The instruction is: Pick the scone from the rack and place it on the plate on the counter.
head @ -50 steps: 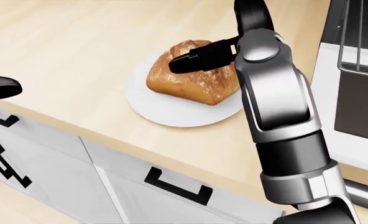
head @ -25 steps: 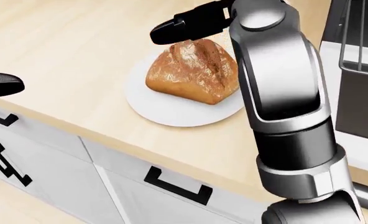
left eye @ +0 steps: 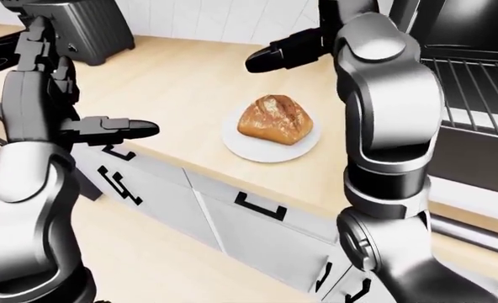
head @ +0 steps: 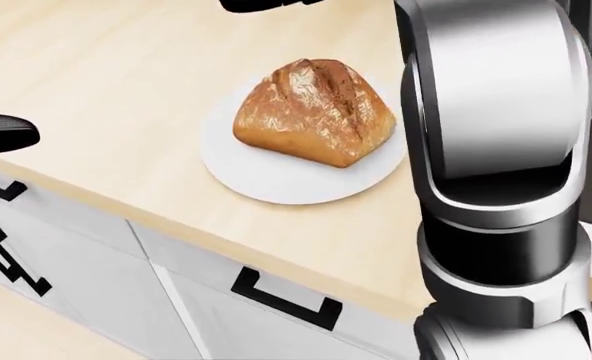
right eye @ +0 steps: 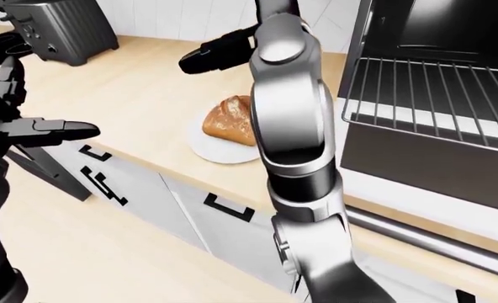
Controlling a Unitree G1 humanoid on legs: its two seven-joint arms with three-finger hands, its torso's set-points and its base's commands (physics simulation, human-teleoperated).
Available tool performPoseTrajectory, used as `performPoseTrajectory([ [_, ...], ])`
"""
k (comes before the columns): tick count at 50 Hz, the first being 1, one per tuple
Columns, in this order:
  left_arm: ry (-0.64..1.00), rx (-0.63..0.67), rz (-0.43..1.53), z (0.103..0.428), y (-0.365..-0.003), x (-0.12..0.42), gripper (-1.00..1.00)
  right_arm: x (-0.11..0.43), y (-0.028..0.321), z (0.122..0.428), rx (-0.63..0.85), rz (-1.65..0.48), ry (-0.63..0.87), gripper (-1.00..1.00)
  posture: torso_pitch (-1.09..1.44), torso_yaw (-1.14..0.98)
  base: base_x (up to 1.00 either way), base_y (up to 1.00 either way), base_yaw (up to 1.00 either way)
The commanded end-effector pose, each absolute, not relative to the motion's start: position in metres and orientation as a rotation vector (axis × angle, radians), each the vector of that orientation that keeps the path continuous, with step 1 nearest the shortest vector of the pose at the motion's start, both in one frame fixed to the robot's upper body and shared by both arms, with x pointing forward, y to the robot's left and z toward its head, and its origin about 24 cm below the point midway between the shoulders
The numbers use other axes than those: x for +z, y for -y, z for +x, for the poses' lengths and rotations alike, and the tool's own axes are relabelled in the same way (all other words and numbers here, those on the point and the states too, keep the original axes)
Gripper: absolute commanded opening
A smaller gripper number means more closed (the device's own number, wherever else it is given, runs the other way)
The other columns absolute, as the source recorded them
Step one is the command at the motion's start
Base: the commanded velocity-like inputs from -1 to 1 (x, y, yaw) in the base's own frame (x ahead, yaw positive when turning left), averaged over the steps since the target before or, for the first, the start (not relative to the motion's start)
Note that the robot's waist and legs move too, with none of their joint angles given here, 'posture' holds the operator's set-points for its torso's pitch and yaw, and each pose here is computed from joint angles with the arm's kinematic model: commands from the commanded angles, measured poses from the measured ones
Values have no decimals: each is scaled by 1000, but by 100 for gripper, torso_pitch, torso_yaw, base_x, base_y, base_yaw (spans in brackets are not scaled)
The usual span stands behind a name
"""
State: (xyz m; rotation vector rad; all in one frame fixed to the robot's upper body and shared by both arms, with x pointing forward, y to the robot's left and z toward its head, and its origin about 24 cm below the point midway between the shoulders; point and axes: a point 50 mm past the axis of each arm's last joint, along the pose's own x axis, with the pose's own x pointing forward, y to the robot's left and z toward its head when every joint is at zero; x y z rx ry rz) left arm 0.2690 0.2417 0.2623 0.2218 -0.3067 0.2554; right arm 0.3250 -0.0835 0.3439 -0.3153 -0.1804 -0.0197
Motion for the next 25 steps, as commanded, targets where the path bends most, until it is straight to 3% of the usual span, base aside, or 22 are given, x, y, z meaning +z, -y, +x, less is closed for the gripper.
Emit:
performPoseTrajectory([
  [1, 388, 273, 238, 263, -243, 277, 100, 364, 83, 315, -32, -310, 277, 100, 0, 50, 0, 0, 0],
  [25, 410, 285, 237, 261, -244, 287, 100, 400, 95, 287, -66, -305, 374, 100, 0, 50, 0, 0, 0],
])
